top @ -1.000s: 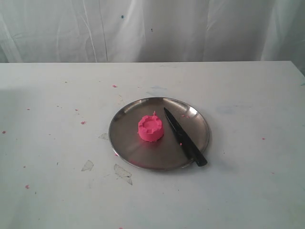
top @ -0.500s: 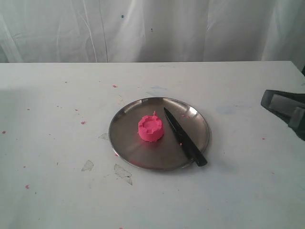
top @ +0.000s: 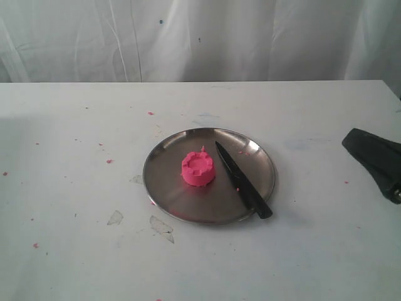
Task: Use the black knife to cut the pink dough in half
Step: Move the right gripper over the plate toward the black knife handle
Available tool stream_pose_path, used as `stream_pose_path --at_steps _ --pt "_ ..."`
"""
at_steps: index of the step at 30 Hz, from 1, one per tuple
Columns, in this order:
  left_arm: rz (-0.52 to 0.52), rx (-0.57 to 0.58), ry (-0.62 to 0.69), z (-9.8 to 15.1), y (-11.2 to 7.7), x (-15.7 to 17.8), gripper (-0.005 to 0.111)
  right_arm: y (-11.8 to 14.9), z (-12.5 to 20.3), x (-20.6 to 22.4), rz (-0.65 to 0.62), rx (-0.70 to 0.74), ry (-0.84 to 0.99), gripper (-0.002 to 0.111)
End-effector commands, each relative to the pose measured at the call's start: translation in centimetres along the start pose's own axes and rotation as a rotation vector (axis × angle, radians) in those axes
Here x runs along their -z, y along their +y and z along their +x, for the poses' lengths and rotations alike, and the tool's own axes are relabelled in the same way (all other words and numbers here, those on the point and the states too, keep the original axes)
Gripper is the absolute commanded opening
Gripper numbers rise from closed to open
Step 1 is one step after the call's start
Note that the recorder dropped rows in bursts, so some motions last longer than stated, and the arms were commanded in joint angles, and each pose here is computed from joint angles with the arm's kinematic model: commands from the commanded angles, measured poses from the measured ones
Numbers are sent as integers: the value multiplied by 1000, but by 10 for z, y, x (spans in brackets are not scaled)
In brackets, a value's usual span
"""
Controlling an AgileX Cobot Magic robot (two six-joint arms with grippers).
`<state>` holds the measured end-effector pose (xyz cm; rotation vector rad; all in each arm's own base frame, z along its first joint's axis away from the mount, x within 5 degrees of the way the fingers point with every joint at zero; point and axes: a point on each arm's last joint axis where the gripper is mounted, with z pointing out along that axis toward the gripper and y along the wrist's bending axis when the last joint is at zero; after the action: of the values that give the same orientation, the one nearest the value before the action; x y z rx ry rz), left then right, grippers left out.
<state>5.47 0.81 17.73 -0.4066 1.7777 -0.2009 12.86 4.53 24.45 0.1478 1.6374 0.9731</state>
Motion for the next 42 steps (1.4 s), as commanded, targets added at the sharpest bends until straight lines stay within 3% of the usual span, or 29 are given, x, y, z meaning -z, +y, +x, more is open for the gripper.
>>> stream_pose_path --at_steps 1,5,10,12,22,28,42 --pt "-3 -2 -2 1 1 0 0 -9 -3 4 46 -31 -126 0" --pt "-3 -2 -2 1 1 0 0 -22 -6 10 167 12 -231 0" --pt "-3 -2 -2 1 1 0 0 -41 -3 22 404 240 -231 0" --pt "-3 -2 -2 1 1 0 0 -42 0 24 415 274 -213 0" --pt "-3 -2 -2 1 1 0 0 -30 18 17 247 54 -34 0" --pt "-3 -2 -2 1 1 0 0 -12 39 16 40 74 190 1" --pt "-3 -2 -2 1 1 0 0 4 44 16 -118 90 302 23"
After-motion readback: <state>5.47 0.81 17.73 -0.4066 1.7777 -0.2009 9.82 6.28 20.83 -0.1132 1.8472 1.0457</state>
